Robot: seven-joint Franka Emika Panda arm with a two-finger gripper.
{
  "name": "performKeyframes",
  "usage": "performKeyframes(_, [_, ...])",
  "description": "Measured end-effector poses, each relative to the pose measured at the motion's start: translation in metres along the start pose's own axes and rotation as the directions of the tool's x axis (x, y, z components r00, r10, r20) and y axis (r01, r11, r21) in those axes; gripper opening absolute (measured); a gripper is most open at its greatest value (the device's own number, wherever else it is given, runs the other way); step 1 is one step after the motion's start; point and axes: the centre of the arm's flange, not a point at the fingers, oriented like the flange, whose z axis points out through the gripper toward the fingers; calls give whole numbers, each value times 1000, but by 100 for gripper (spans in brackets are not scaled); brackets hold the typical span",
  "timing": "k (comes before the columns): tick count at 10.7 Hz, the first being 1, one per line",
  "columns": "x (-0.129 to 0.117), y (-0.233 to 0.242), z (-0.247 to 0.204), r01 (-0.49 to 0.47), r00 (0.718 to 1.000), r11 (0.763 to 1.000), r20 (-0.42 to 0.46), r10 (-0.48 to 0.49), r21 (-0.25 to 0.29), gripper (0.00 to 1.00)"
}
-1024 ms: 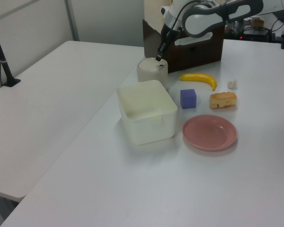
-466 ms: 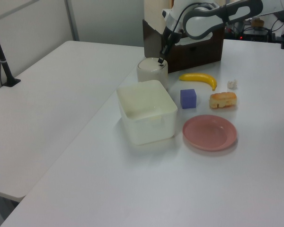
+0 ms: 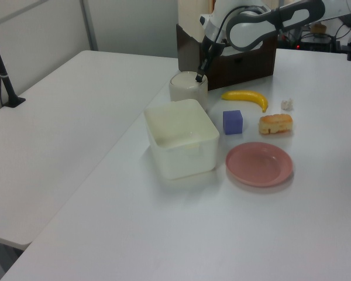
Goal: Open the trash can
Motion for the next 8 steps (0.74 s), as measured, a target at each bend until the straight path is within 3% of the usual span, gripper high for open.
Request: performKeyframes(8, [-1, 6, 0, -15, 1000, 1000, -3, 15, 18, 1])
